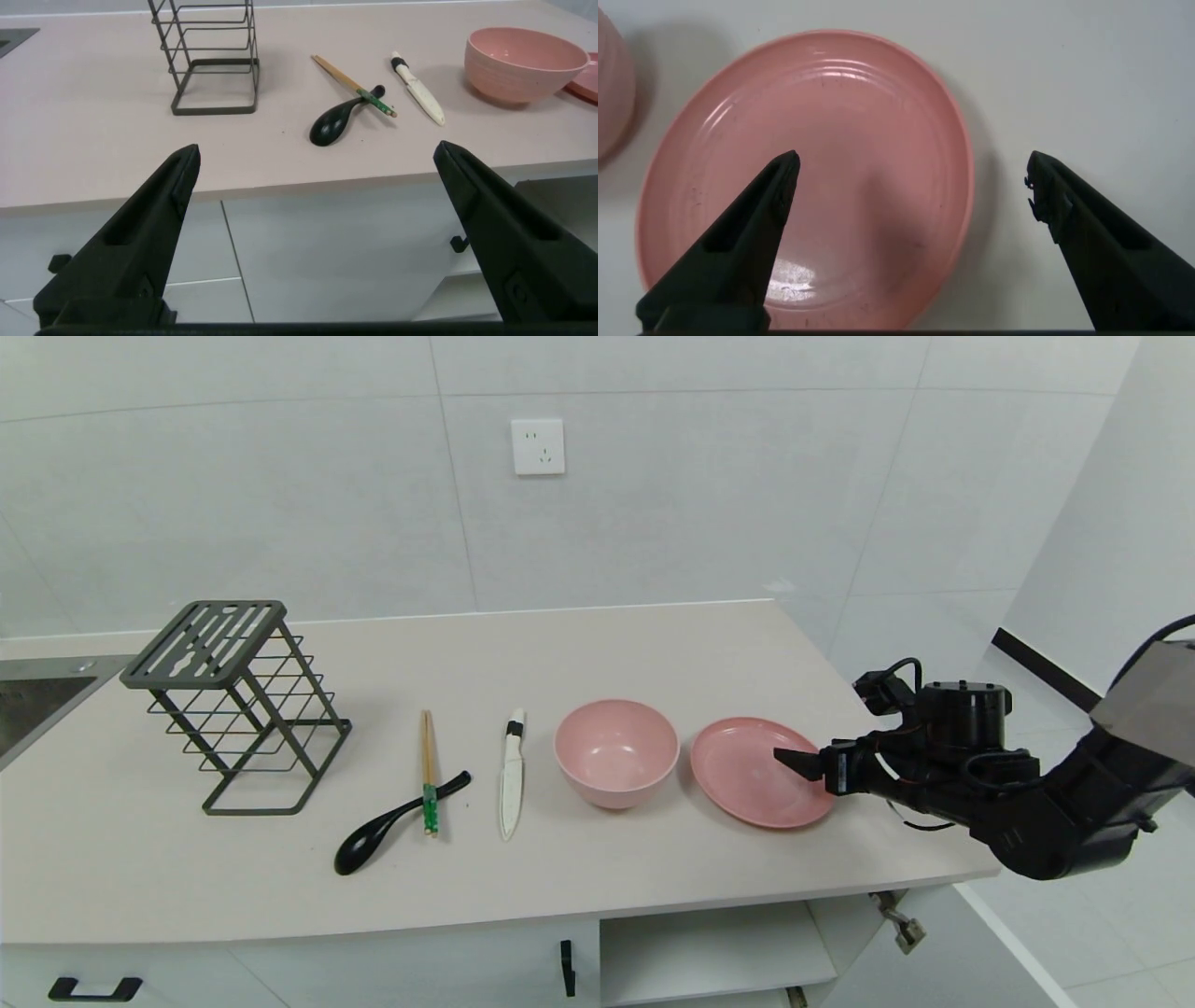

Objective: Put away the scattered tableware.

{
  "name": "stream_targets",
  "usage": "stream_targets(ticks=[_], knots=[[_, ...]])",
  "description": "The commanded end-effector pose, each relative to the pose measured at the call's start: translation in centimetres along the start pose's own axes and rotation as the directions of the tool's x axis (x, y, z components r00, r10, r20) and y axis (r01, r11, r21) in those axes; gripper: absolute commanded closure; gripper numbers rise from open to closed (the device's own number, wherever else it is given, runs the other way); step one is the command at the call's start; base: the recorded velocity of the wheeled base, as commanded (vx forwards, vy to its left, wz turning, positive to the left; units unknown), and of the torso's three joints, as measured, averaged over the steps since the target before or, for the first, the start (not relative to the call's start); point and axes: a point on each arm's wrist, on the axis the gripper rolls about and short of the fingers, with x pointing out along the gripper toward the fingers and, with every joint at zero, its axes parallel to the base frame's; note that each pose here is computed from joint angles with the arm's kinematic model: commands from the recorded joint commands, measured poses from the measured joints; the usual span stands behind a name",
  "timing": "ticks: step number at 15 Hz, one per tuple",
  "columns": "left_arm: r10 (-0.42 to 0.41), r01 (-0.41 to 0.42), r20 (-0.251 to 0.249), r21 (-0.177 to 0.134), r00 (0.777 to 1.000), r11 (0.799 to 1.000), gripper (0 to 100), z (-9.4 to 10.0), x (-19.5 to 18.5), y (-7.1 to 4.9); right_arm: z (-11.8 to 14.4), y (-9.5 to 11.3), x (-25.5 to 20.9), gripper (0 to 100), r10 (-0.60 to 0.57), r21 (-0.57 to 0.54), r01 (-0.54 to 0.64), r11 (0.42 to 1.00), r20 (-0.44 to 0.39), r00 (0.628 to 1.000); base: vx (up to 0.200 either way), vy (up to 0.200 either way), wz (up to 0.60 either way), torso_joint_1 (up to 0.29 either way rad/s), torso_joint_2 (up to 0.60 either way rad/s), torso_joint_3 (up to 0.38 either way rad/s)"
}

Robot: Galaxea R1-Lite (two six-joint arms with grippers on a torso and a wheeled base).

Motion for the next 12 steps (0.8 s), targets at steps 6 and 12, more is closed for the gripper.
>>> stream_targets(ticks=[6,12], knots=[[0.0,0.0,-0.001,-0.002,1.0,1.0,0,0.0,0.0,0.0,-2.2,0.9,0.4,0,0.027,-0.007,-0.028,1.0,-0.038,0.999,0.0,0.0,0.0,0.0,0.0,0.0],[0.0,0.0,-0.001,-0.002,1.0,1.0,0,0.0,0.0,0.0,-2.5,1.9,0.8,100,0.047,-0.021,-0.048,0.999,-0.053,0.998,0.0,0.0,0.0,0.0,0.0,0.0]])
